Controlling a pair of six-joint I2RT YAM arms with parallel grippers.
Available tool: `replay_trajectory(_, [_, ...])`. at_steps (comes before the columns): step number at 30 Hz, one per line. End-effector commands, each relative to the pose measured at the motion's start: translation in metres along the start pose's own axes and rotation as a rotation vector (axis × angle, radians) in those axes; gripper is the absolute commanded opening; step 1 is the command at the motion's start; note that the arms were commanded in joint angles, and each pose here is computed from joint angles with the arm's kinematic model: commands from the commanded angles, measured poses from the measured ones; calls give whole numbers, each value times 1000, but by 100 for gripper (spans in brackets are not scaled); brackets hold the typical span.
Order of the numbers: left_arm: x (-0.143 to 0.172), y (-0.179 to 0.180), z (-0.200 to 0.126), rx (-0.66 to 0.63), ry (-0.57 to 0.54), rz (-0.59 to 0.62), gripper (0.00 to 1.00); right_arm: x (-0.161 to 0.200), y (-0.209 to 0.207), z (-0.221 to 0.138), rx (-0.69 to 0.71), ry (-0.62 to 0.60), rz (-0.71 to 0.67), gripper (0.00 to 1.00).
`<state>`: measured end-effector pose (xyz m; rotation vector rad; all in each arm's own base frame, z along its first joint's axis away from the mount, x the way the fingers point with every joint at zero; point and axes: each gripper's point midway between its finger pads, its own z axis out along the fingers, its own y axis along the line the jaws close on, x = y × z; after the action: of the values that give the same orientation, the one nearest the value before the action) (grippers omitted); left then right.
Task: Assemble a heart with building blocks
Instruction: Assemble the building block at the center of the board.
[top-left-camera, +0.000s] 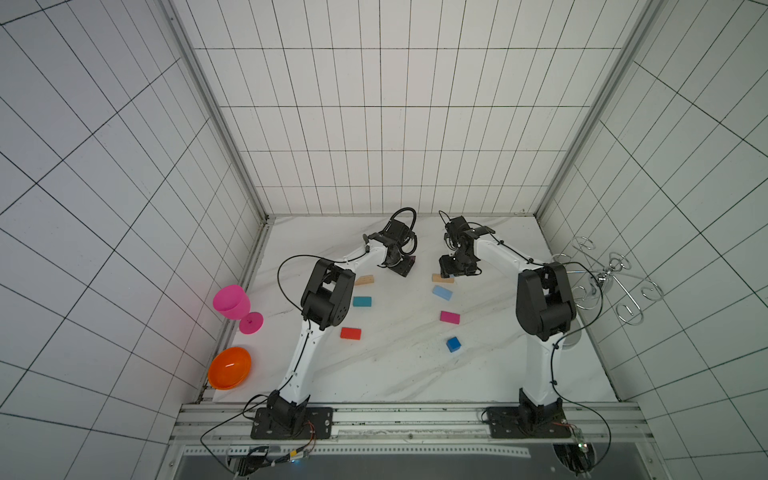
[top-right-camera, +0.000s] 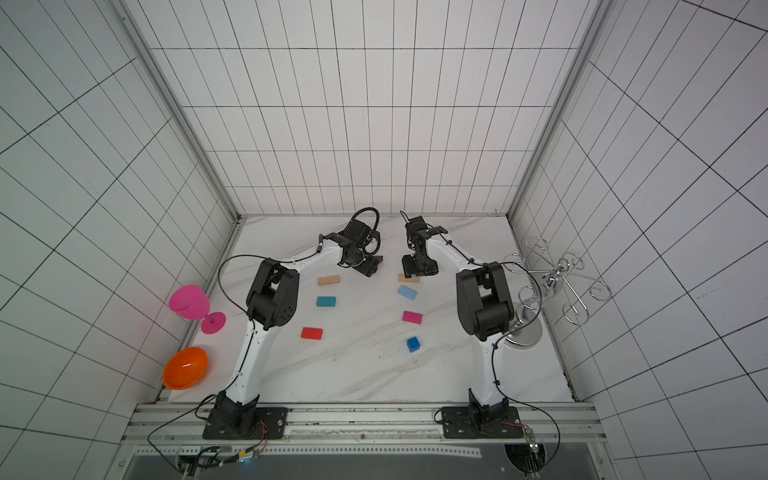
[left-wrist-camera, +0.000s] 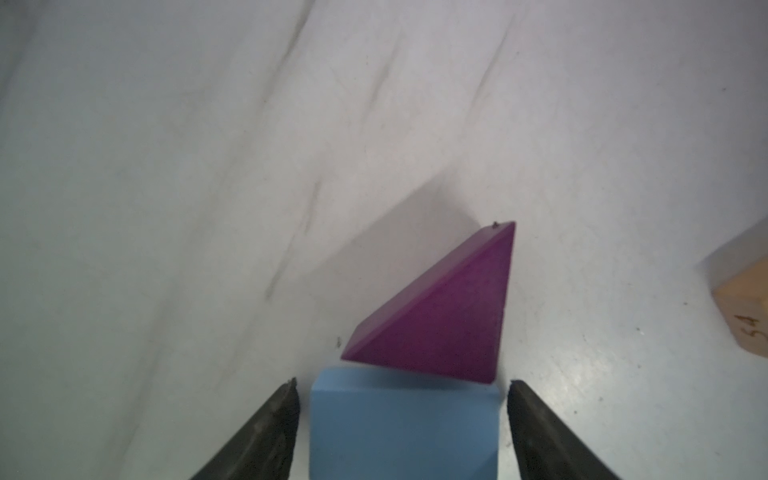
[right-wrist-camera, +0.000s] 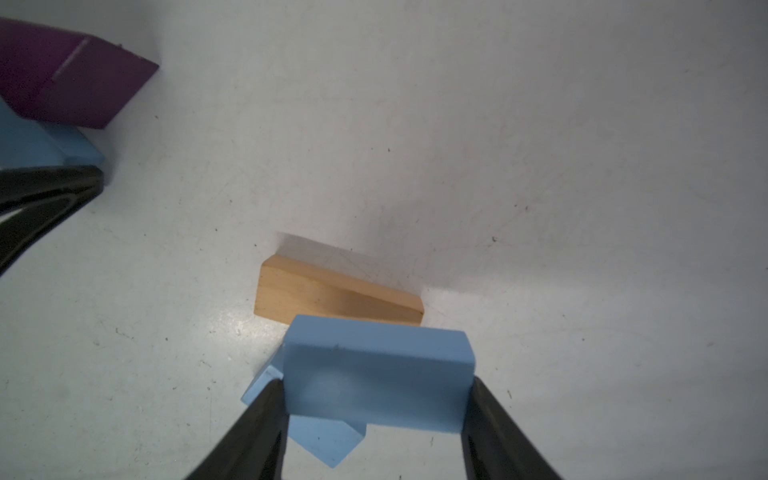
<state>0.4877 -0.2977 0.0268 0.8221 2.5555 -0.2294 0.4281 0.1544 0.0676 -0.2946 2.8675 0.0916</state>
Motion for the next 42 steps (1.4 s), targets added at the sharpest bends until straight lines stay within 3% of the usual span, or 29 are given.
replay_trajectory(1, [15, -1, 16, 6, 50, -4, 84, 8, -1, 9, 2, 39, 13, 41])
replay_trajectory(9, [-19, 7, -38, 16, -63, -40, 98, -2, -3, 3, 25, 10, -4, 42])
replay_trajectory(14, [-35, 30, -94, 30, -156, -95, 98, -18, 5, -3, 14, -23, -53, 43])
replay_trajectory(19, [-24, 50, -134, 31, -238, -178, 98, -26, 39, 8, -55, 5, -196, 38])
replay_trajectory(30, [39, 90, -150, 5, -269, -448, 98, -36, 76, 32, -16, 36, -355, 38])
replay_trajectory(42, [55, 93, -152, -15, -270, -480, 98, -51, 79, 46, 0, 36, -357, 39])
